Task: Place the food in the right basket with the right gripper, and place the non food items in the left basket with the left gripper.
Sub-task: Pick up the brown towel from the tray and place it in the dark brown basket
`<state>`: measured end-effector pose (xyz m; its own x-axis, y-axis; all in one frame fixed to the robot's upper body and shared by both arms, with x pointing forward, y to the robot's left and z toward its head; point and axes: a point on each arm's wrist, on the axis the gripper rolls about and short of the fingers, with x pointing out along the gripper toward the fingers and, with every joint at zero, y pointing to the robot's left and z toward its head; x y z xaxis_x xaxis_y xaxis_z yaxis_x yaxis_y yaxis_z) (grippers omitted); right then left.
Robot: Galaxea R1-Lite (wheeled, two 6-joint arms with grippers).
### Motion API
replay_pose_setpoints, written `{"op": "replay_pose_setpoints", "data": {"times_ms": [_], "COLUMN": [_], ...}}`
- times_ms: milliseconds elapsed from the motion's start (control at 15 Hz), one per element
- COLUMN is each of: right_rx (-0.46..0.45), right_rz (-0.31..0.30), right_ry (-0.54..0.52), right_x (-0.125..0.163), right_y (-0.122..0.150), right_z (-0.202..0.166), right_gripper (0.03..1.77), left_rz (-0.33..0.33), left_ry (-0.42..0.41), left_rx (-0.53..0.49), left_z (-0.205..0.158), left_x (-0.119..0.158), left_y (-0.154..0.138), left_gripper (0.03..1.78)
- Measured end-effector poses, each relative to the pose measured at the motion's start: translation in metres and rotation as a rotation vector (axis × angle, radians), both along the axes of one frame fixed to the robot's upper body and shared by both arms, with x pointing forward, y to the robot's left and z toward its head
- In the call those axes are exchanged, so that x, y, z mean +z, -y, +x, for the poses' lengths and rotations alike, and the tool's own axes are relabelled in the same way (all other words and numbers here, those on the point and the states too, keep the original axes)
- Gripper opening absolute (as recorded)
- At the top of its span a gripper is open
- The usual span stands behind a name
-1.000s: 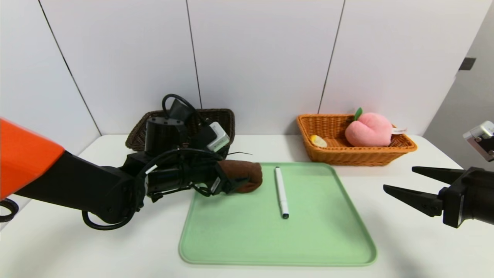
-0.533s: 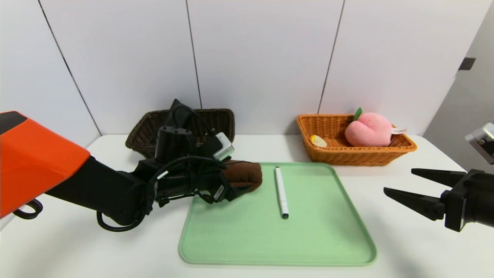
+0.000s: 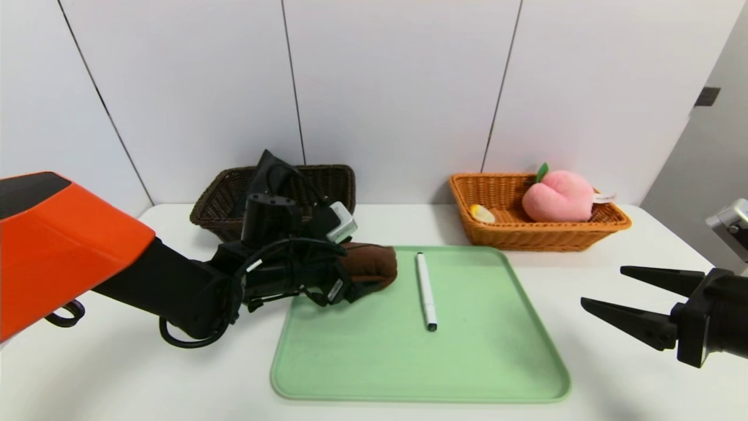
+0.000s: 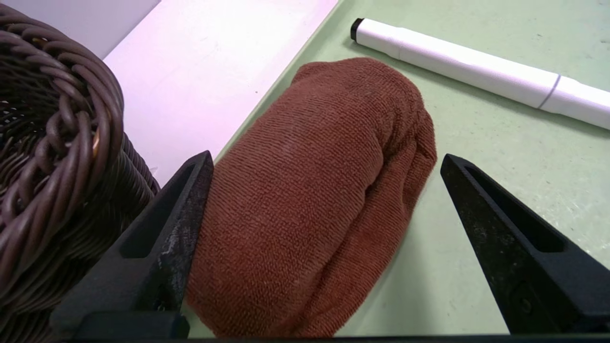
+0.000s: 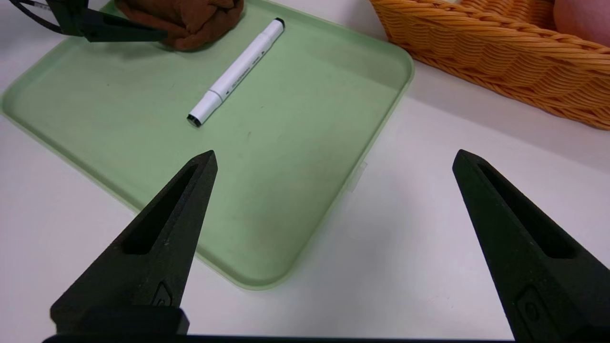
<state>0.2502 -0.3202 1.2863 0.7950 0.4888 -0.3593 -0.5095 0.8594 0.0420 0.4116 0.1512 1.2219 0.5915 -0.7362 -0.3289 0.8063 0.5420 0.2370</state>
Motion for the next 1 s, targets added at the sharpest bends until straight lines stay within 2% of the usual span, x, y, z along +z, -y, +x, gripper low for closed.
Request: {"op": "replay_pose_setpoints", "data": {"times_ms": [933,1000], "right_rx": [0.004,0.003], "right_rz": [0.004,0.007], "right_ry": [-0.007,-0.010], "right_x": [-0.003,-0.003], "right_y": [0.000,0.000], "right_z": [-0.004,-0.004], "right_gripper": [1.71,1.71], "left_rz": [0.015,0.016], "left_ry": [-0.021,-0.022], "left_rx": [0.006,0.006], "left_z": [0.010,0.011], "left_x": [-0.015,-0.016], "left_y": [0.003,0.004], "left_gripper": [1.69,1.52]}}
